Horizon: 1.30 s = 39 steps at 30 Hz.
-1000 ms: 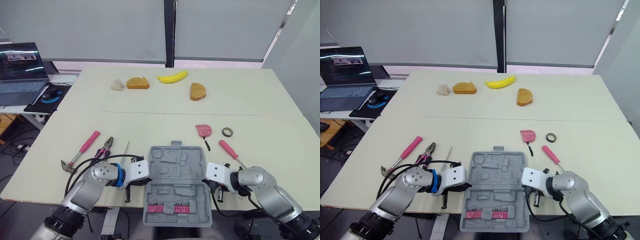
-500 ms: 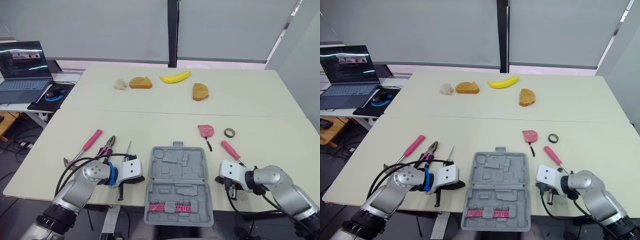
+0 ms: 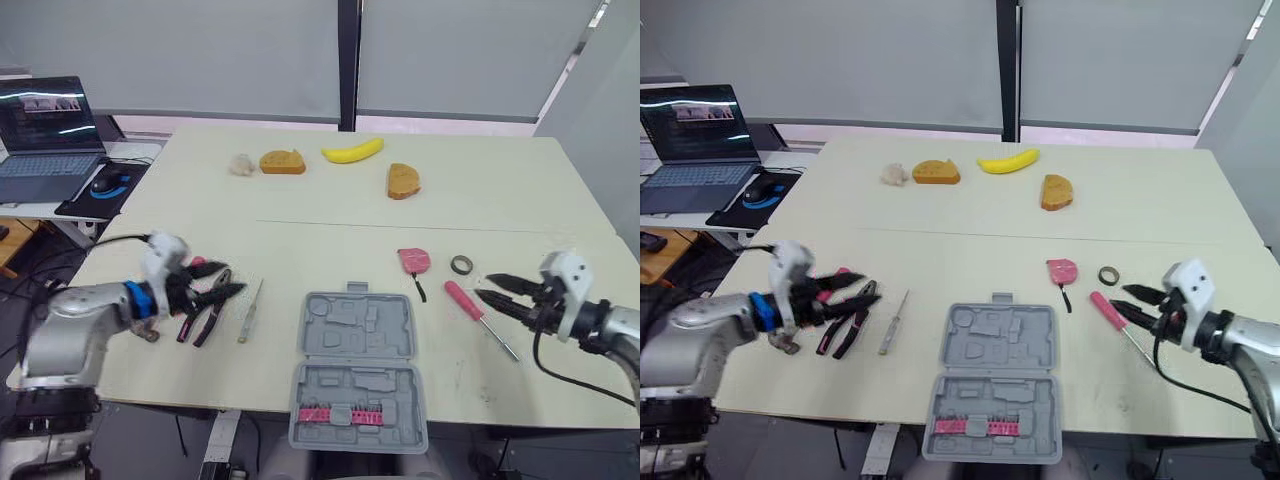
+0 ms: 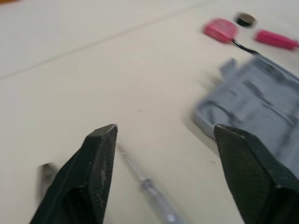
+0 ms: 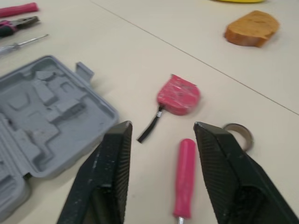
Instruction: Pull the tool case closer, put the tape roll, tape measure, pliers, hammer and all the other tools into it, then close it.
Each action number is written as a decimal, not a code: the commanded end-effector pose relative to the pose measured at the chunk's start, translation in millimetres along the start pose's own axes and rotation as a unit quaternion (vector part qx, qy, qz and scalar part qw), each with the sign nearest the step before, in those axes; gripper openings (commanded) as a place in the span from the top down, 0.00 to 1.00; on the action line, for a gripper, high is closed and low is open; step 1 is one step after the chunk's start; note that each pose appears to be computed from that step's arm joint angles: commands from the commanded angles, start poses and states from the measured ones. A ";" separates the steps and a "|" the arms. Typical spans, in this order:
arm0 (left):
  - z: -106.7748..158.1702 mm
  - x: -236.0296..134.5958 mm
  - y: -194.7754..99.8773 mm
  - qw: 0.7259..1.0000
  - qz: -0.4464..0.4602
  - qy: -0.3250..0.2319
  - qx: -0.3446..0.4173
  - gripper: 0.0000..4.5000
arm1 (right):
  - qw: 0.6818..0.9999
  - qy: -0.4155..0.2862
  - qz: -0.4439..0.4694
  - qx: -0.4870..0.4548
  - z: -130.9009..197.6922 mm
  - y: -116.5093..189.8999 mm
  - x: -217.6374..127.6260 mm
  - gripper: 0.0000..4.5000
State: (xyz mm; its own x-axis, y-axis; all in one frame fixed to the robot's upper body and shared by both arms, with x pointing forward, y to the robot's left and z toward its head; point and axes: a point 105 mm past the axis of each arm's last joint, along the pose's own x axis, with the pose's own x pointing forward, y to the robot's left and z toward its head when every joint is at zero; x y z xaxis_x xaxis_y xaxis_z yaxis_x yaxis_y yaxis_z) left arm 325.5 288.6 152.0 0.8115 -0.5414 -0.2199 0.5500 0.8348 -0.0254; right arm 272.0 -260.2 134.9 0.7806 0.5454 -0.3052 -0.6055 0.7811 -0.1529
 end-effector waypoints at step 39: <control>105.4 69.9 -97.3 0.976 -0.139 -0.127 0.111 0.00 | 0.976 0.085 -0.046 -0.195 28.6 -69.8 48.5 0.00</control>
State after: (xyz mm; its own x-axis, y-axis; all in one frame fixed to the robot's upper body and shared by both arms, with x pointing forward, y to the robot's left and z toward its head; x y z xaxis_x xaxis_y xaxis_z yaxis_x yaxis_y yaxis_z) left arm 356.1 165.8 224.9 0.6587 -0.7522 -0.0180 0.7478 0.6518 0.1265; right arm 356.2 -283.1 148.8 0.8200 0.3786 -0.4292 -0.5659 0.6484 -0.5093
